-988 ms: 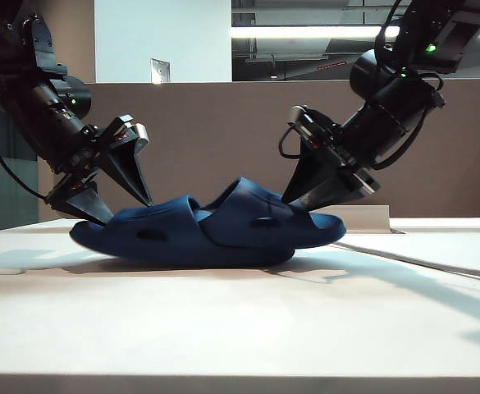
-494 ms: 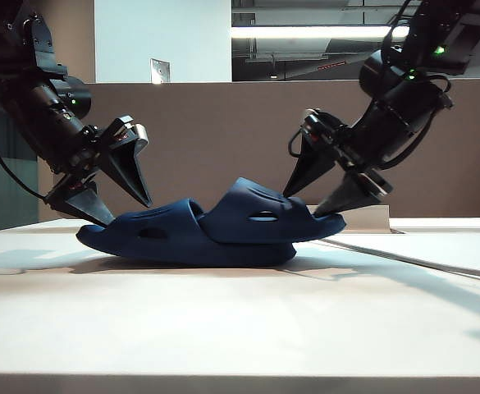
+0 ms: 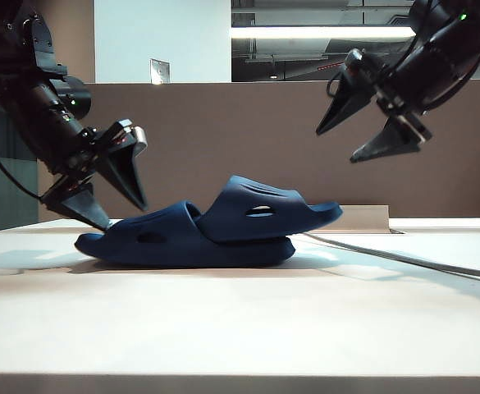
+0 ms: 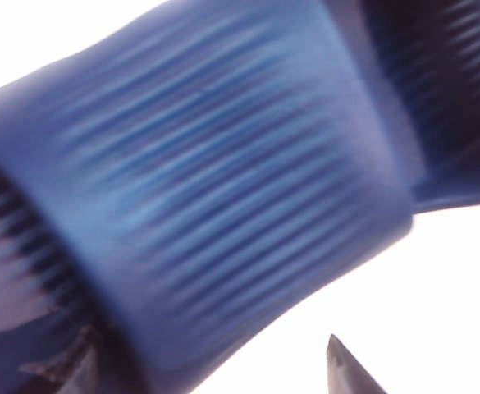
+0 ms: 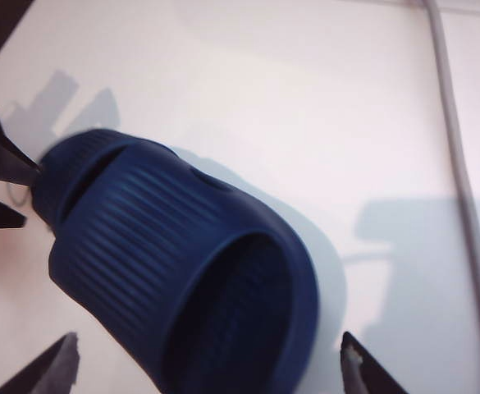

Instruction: Interlock the pair of blue slippers on the table with their fronts facing up.

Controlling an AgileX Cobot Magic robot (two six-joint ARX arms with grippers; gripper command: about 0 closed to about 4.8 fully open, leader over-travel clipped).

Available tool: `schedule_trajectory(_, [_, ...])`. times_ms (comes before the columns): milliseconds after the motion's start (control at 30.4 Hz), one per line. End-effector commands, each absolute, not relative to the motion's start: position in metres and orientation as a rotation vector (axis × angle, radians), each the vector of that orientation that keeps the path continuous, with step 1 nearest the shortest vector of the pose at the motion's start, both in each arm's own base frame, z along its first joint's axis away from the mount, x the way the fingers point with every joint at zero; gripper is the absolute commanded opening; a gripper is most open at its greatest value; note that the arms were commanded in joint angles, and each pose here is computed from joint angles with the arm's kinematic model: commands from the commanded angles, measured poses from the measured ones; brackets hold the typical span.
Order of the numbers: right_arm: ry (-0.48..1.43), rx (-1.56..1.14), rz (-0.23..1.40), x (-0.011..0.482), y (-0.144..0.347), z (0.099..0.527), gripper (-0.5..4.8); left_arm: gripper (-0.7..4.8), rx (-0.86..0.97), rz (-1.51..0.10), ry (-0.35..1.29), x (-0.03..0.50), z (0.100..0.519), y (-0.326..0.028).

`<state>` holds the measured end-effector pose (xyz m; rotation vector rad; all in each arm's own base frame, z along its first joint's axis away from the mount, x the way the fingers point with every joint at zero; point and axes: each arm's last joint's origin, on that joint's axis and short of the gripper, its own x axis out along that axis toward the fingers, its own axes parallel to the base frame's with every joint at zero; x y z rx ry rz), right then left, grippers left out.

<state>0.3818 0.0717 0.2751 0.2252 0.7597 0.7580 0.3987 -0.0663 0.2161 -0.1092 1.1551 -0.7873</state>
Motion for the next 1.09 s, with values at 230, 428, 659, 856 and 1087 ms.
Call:
schedule_trajectory(230, [0.809,0.187,0.746,0.372,0.066,0.278,4.0,4.53,-0.22,-0.652,1.151,0.398,0.228,-0.015])
schedule_trajectory(428, [0.772,0.178,0.752,0.368,0.066,0.287,3.99,4.59,-0.329,-0.672,0.967,0.385,0.271,0.02])
schedule_trajectory(659, [0.682,0.157,0.758,0.351,0.064,0.319,3.87,4.44,-0.338,-0.727,0.691,0.35,0.345,0.034])
schedule_trajectory(856, [0.571,0.128,0.765,0.32,0.06,0.359,3.78,3.69,-0.23,-0.755,0.477,0.298,0.41,0.026])
schedule_trajectory(1087, [0.421,0.077,0.718,0.264,0.051,0.409,3.23,2.8,-0.109,-0.754,0.245,0.22,0.47,0.013])
